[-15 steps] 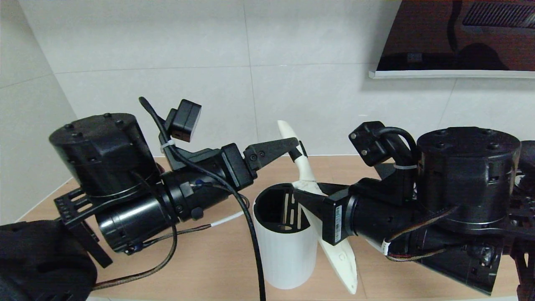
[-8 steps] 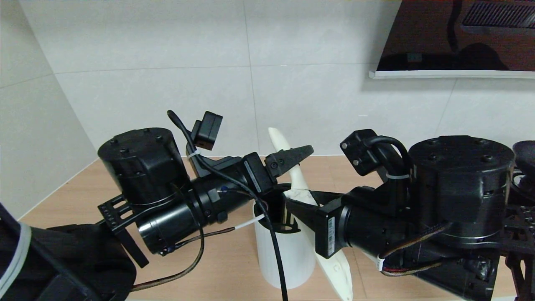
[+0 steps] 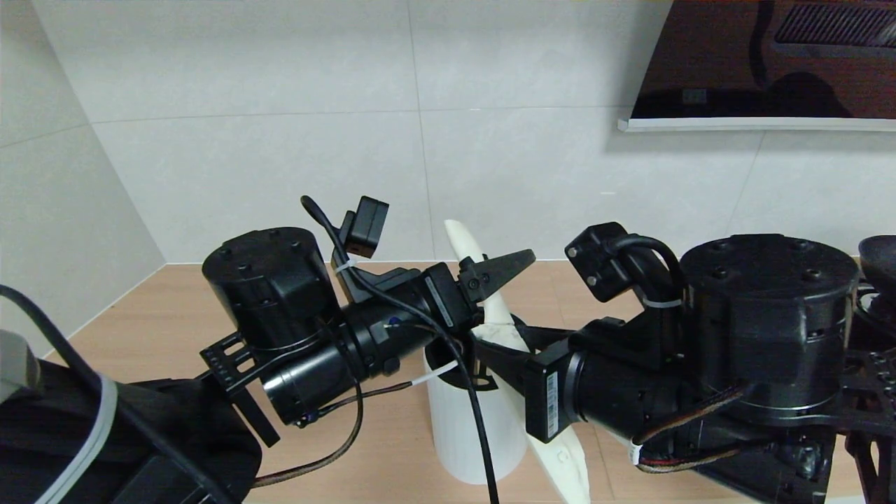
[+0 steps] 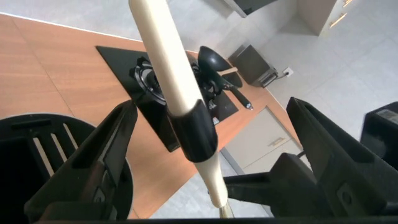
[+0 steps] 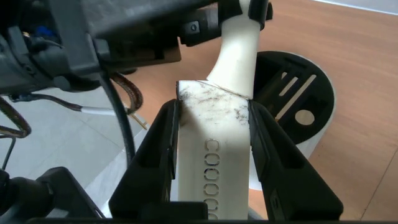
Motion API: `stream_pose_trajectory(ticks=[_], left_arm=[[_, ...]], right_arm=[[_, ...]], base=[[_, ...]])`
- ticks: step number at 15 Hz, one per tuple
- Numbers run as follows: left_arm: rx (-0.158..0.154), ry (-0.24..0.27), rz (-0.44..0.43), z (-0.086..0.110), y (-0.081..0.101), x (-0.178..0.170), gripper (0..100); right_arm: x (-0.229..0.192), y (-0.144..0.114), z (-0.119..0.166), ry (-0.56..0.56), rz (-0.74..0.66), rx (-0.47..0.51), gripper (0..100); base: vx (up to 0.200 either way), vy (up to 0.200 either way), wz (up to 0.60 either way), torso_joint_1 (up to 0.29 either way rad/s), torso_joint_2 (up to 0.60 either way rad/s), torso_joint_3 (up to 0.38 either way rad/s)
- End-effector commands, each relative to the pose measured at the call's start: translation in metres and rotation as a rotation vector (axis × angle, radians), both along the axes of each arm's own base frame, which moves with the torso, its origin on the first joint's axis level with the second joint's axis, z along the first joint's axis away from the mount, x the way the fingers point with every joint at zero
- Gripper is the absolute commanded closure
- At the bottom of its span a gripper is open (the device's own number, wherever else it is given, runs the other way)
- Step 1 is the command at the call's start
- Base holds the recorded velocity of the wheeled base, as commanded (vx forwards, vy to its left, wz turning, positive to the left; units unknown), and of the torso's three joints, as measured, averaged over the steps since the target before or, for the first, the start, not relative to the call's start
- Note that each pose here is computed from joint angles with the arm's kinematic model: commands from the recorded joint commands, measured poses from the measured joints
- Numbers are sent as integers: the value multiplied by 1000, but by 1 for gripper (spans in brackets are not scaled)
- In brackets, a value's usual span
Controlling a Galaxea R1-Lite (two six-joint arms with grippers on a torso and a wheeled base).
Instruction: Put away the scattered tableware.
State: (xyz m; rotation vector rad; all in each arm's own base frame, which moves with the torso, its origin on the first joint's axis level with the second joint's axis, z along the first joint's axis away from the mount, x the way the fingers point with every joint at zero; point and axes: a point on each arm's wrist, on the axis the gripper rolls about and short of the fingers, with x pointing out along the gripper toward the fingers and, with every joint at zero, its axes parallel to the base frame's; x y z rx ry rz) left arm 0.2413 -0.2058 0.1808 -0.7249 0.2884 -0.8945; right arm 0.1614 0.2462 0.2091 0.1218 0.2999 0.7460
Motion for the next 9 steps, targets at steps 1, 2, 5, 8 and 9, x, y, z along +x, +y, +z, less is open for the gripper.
stream_pose_trajectory(ticks=[1,2,5,8,9], left_arm=[[1,1,0,0,0,0,0],[2,3,0,-1,-1,1,0],[-5,-4,12,0,-1,2,100],[-8,-8,12,0,-1,2,100],[-8,-8,12,0,-1,2,100]], right_arm=[[0,1,-1,1,2,-2,100],[0,1,-1,1,2,-4,100],[0,0,-1,1,2,-4,100],[0,0,-1,2,2,-3,100],[0,0,-1,1,2,-4,100]], base=[[0,0,0,0,0,0],[0,0,0,0,0,0],[0,0,0,0,0,0],[0,0,0,0,0,0],[0,0,0,0,0,0]])
